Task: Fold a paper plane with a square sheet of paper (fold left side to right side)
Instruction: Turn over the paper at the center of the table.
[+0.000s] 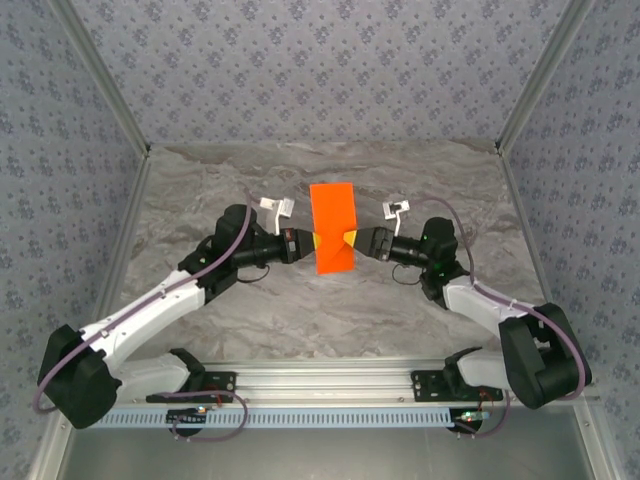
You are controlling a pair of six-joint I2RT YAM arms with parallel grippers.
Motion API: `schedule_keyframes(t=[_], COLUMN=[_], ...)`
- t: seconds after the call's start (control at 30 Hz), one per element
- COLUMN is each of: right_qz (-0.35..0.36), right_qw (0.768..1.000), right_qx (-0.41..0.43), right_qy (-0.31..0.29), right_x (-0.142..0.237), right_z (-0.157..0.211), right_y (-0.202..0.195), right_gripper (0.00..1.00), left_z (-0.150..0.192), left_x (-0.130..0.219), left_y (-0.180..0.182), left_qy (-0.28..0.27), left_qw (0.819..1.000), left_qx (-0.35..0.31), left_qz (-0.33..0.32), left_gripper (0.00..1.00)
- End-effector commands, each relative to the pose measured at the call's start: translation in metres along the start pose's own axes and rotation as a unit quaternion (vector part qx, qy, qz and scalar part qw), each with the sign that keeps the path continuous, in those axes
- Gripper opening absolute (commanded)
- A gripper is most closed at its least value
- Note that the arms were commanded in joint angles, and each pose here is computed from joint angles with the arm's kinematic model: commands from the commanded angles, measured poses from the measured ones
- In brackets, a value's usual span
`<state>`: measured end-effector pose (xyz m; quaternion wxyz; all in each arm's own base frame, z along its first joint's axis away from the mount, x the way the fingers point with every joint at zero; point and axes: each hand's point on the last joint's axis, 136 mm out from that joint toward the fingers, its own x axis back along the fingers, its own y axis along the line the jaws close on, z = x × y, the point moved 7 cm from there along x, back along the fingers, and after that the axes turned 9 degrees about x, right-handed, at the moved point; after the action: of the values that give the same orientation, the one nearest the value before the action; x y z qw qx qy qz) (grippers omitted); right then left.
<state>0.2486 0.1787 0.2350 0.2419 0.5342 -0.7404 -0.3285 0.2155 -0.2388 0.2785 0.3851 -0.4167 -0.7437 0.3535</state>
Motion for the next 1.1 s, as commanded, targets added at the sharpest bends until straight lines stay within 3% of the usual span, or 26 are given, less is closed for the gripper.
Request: schedule_keyframes(t=[0.0,0.17,0.5,0.6,0.67,0.8,0.83,0.97,1.07], right_qz=[-0.055,-0.068,-0.069,-0.059,-0.040,0.042,0.069,0.202,0.343], right_qw=[0.998,0.997,0.997,0.997,0.998,0.996,0.994,0.968,0.916], right_qx=[0.019,0.020,0.026,0.037,0.047,0.070,0.082,0.111,0.144], right_qy=[-0.014,-0.022,-0.025,-0.021,-0.013,0.026,0.037,0.095,0.151], right_x=[-0.001,-0.003,-0.002,0.001,0.004,0.014,0.018,0.030,0.035], right_z=[-0.012,-0.016,-0.017,-0.016,-0.014,-0.005,-0.005,0.001,0.002], right_y=[0.026,0.034,0.041,0.046,0.047,0.045,0.047,0.046,0.046], right_gripper=[0.99,0.85,0.33,0.20,0.17,0.14,0.12,0.08,0.08], left_z=[-0.001,-0.002,-0.001,-0.001,-0.001,-0.002,-0.002,-0.001,-0.001], left_x=[0.004,0.005,0.001,0.000,0.001,0.017,0.024,0.056,0.081], left_y=[-0.024,-0.029,-0.020,-0.009,0.001,0.022,0.026,0.039,0.043], left_qy=[0.003,0.000,0.002,0.001,0.000,-0.018,-0.026,-0.060,-0.094], left_qw=[0.997,0.995,0.995,0.997,0.999,0.999,0.997,0.979,0.960], left_qx=[-0.007,-0.004,0.011,0.018,0.021,0.016,0.012,-0.021,-0.037], left_qz=[0.080,0.104,0.094,0.070,0.038,-0.047,-0.073,-0.194,-0.263], left_gripper=[0.07,0.07,0.08,0.13,0.25,0.56,0.60,0.65,0.66])
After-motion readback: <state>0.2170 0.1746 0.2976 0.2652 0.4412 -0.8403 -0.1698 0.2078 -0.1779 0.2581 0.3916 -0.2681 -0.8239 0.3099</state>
